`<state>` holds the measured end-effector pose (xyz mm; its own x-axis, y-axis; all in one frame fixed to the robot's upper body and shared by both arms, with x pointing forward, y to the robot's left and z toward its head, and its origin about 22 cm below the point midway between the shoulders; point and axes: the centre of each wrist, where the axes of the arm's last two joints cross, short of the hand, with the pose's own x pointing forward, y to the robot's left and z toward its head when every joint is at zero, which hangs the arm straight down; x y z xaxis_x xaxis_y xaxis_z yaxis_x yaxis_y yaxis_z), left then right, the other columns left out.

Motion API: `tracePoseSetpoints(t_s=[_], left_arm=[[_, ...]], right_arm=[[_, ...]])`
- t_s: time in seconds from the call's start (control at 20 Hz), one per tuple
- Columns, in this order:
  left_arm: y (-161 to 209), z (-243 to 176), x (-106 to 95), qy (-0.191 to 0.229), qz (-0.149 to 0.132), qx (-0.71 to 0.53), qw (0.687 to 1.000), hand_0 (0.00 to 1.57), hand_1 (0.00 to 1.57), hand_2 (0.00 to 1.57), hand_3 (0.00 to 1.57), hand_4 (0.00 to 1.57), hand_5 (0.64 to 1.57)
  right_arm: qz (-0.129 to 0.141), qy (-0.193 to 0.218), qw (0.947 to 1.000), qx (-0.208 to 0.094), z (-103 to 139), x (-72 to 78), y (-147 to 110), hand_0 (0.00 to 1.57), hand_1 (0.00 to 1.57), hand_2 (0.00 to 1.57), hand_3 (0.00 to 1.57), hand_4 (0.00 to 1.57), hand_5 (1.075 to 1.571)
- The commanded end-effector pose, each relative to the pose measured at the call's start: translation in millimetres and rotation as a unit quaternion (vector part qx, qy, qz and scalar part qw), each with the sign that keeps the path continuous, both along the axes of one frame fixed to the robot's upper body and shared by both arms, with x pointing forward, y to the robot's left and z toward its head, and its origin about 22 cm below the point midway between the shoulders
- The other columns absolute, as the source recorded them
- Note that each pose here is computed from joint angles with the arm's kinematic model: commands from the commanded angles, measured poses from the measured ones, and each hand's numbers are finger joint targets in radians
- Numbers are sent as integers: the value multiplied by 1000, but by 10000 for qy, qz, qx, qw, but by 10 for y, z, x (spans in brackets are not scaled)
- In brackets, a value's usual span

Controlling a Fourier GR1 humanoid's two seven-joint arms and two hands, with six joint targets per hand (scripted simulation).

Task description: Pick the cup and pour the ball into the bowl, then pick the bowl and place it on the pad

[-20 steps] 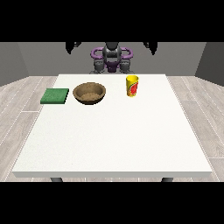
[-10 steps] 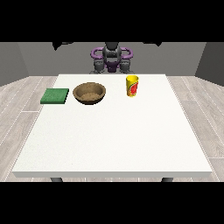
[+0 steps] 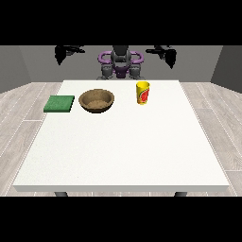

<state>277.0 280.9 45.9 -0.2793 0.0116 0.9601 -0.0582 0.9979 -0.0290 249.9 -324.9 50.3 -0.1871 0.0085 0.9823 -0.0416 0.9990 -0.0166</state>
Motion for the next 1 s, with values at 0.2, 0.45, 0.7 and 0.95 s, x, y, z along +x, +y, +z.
tracePoseSetpoints(t_s=[0.2, 0.45, 0.7, 0.95], left_arm=[[-248, -700, -64, -142, 103, 121, 9998, 0, 0, 0, 0, 0, 1518], [-578, -929, 83, -656, 232, 185, 9974, 0, 0, 0, 0, 0, 1523], [-385, -1058, 331, -498, 339, 79, 9982, 0, 0, 0, 0, 0, 1518], [-469, -1021, 532, -759, 328, 218, 9963, 0, 0, 0, 0, 0, 1520]], right_arm=[[39, -190, 9998, 3, -234, -29, 20, 0, 0, 0, 0, 0, 1571], [190, -828, 9964, -48, 80, 234, 32, 0, 0, 0, 0, 0, 1570], [200, -669, 9976, -16, -121, 176, -134, 0, 0, 0, 0, 0, 1570], [227, -860, 9960, 4, -16, 355, -320, 0, 0, 0, 0, 0, 1571]])
